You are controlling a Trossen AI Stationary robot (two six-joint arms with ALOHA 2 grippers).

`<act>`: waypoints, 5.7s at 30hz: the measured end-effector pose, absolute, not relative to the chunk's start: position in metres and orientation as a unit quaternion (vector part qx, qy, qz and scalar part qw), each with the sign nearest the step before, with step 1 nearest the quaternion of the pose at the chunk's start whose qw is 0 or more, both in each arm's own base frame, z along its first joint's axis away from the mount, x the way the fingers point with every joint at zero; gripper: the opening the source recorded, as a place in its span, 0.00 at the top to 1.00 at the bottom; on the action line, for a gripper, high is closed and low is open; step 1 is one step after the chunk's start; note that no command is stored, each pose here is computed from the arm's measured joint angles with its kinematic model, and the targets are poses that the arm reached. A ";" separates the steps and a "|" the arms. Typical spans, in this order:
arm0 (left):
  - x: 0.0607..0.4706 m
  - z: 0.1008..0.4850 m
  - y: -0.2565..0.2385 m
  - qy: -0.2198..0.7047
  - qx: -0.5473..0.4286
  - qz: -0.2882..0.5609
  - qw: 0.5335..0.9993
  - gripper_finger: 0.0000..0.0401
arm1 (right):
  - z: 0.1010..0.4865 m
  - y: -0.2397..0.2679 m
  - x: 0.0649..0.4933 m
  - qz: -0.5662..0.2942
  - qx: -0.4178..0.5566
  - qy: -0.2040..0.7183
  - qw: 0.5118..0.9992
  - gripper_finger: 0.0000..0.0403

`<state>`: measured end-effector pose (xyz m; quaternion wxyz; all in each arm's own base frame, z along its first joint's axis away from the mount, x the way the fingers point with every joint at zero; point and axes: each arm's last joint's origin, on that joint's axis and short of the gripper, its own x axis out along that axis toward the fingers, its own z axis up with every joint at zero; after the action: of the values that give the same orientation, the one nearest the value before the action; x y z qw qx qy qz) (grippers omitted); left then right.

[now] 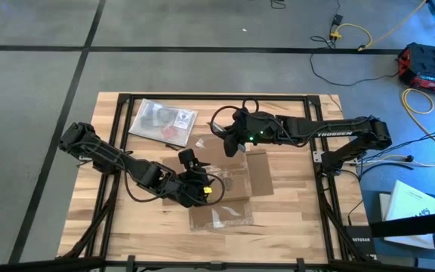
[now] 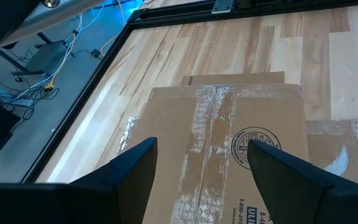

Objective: Unpack boxes
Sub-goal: Break down the box until it is fully flat

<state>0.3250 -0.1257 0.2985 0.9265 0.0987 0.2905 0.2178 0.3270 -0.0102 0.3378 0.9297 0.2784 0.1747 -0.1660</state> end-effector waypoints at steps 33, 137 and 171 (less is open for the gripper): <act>0.325 0.298 -0.126 0.291 0.099 0.217 0.927 0.41 | 0.339 -0.011 0.327 -0.181 0.261 0.167 0.933 0.86; 0.398 0.249 -0.020 0.354 0.038 -0.054 0.933 0.41 | 0.226 0.018 0.163 -0.126 0.513 0.270 0.805 0.86; 0.418 0.202 -0.036 0.385 0.041 0.032 0.921 0.41 | 0.215 0.024 0.185 -0.181 0.513 0.239 0.805 0.86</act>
<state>0.4176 -0.0359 0.2021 0.9213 0.0410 0.3853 0.0321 0.1852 0.0242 0.2146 0.8047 0.5126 0.2391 -0.1806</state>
